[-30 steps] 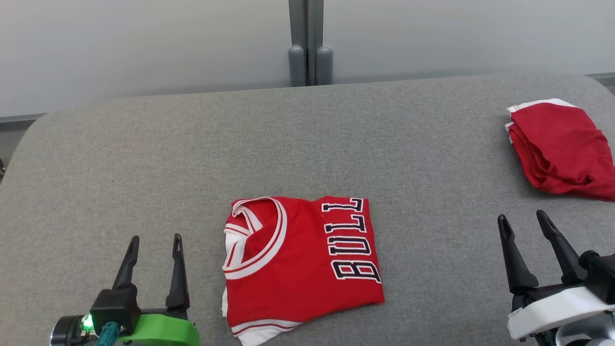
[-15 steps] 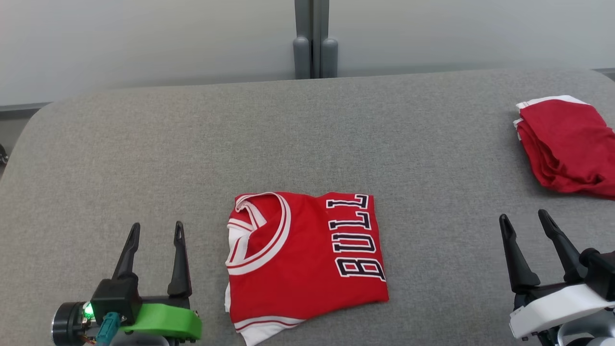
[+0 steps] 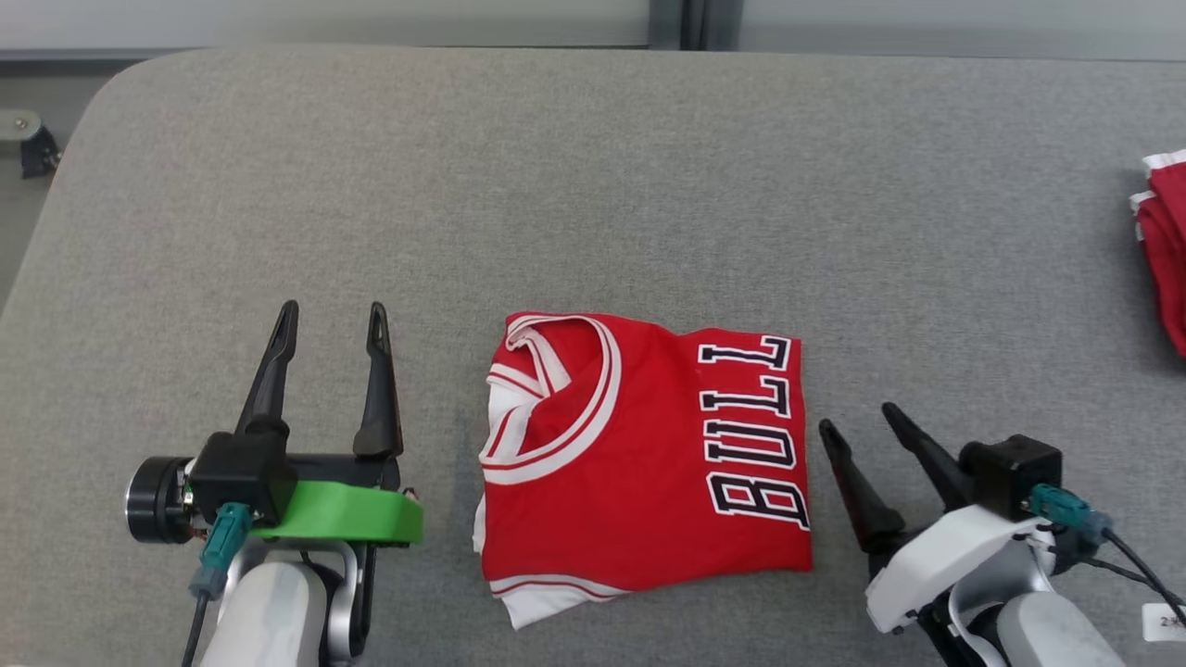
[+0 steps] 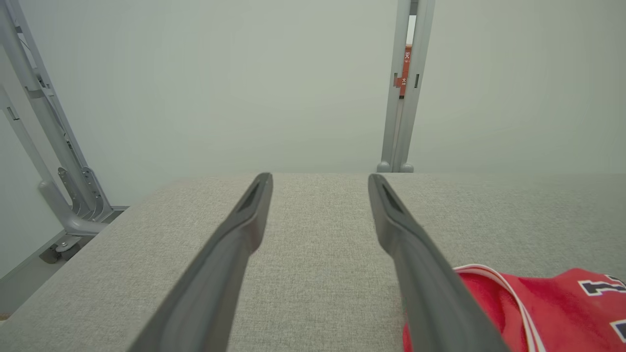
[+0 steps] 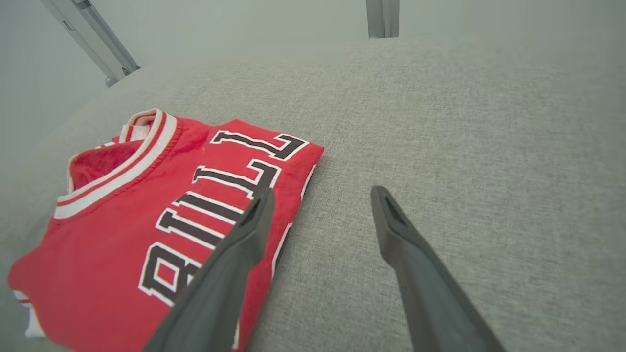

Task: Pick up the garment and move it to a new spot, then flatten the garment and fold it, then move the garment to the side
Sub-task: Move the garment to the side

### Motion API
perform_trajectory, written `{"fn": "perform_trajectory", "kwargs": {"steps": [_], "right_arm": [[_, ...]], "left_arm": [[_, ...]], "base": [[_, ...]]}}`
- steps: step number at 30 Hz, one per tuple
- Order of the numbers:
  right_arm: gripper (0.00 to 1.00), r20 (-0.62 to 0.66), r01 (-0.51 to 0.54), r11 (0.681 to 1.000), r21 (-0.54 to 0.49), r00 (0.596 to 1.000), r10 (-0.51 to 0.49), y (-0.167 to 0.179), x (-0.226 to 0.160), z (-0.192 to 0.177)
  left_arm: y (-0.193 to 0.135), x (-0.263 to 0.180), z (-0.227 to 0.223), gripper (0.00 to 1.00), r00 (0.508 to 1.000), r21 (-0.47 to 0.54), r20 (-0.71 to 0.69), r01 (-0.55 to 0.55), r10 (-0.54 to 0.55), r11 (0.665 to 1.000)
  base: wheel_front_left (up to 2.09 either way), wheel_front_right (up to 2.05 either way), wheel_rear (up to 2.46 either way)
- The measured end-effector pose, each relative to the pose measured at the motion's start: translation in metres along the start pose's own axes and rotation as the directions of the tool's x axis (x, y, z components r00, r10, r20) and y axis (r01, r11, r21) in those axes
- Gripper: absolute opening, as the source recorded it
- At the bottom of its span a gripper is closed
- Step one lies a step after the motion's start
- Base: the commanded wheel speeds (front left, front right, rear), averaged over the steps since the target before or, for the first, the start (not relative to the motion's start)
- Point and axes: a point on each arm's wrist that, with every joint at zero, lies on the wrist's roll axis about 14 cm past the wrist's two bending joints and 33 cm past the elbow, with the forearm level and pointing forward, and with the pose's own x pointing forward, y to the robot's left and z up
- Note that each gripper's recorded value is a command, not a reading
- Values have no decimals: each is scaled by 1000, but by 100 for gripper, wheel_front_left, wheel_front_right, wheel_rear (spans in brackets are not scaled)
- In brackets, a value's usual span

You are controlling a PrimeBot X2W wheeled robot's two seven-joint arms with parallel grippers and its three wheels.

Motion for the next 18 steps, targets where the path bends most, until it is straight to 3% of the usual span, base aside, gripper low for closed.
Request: {"fn": "perform_trajectory", "kwargs": {"steps": [8,9,10,11,12,18], "right_arm": [[100,-160,-93,993,76,982,105,28,28,-52],[60,-172,-103,991,82,978,116,29,30,-55],[42,-175,-114,990,84,976,127,31,32,-56],[11,-178,-126,988,86,974,139,33,33,-57],[0,-180,-132,987,86,973,146,34,33,-57],[0,-113,-133,988,78,984,141,27,27,-43]], "left_arm": [[14,3,-5,100,999,15,-8,-42,43,999],[15,3,-6,100,999,15,-11,-45,45,999],[16,3,-7,100,999,17,-13,-48,49,999],[17,3,-8,100,999,17,-14,-51,51,999],[17,4,-8,100,999,20,-14,-52,52,998],[7,10,-7,100,1000,17,-5,-16,16,1000]], "base": [[0,0,0],[0,0,0],[0,0,0],[0,0,0],[0,0,0],[0,0,0]]}}
